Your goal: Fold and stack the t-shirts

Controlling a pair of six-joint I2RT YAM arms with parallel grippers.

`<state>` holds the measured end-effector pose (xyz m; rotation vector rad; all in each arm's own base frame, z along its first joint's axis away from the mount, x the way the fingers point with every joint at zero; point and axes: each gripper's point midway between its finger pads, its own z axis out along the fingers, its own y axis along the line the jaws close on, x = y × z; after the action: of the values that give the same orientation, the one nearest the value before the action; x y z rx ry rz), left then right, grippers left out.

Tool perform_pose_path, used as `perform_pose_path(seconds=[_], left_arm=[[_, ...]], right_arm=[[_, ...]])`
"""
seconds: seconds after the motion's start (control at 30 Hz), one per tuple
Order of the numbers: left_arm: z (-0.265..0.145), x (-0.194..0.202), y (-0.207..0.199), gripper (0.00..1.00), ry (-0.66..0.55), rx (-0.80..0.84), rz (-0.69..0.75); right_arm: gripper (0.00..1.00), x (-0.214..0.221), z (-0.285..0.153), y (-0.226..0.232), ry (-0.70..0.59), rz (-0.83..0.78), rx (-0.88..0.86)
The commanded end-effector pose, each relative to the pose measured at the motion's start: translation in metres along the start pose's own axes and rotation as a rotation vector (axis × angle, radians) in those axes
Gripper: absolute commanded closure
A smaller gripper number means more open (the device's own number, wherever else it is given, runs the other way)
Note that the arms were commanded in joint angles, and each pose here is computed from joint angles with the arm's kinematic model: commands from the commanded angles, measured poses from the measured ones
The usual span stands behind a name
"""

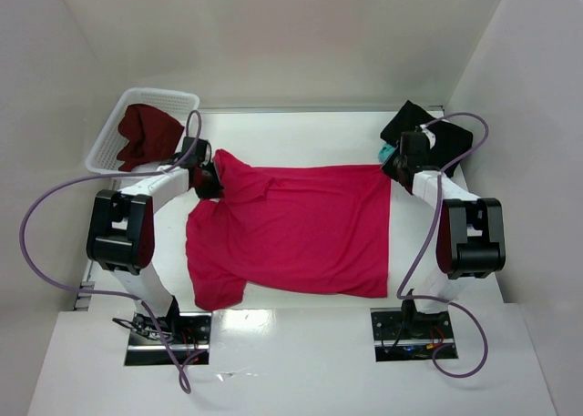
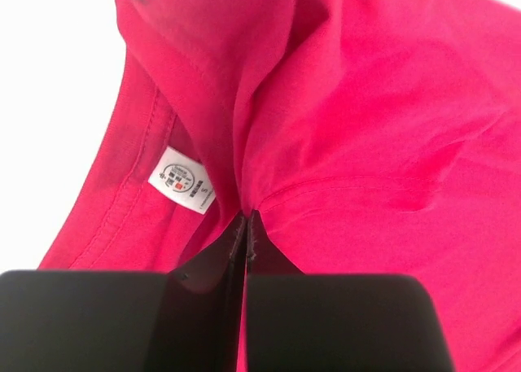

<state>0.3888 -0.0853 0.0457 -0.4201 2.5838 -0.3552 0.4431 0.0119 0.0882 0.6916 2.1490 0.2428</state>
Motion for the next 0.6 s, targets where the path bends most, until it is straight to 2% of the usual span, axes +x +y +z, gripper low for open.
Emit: perform_pose_path(seconds=[0.0, 0.1, 0.17, 0.33, 0.37, 0.4, 0.43, 0.47, 0.53, 0.57], left_arm=[[-0.027, -0.051, -0.022, 1.0, -0.14, 0.033, 0.045], [-0.073, -0.101, -0.052, 1.0, -0.283, 0.099, 0.09], [-0.099, -0.119, -0.064, 1.0, -0.338, 0.122, 0.109], [-0.189, -0.18, -0.102, 1.0, -0.573, 0.201, 0.153], [-0.226, -0.199, -0.112, 1.0, -0.666, 0.224, 0.163], [-0.244, -0.204, -0.117, 1.0, -0.698, 0.233, 0.177], [-0.289, -0.219, -0.125, 1.0, -0.798, 0.254, 0.173], [-0.297, -0.218, -0.125, 1.0, -0.814, 0.257, 0.182], [-0.382, -0.223, -0.131, 1.0, -0.966, 0.286, 0.181], [-0.398, -0.22, -0.129, 1.0, -0.997, 0.287, 0.175]], right_arm=[[1.0, -0.054, -0.012, 0.026, -0.13, -0.002, -0.053], [1.0, -0.08, -0.026, 0.041, -0.178, -0.019, -0.082], [1.0, -0.106, -0.041, 0.056, -0.227, -0.012, -0.128], [1.0, -0.17, -0.105, 0.097, -0.378, -0.05, -0.237], [1.0, -0.189, -0.124, 0.108, -0.42, -0.047, -0.262], [1.0, -0.203, -0.145, 0.114, -0.457, -0.057, -0.295], [1.0, -0.218, -0.168, 0.125, -0.496, -0.068, -0.327], [1.0, -0.227, -0.185, 0.129, -0.524, -0.067, -0.343], [1.0, -0.25, -0.26, 0.14, -0.638, -0.066, -0.421], [1.0, -0.251, -0.263, 0.14, -0.638, -0.066, -0.421]])
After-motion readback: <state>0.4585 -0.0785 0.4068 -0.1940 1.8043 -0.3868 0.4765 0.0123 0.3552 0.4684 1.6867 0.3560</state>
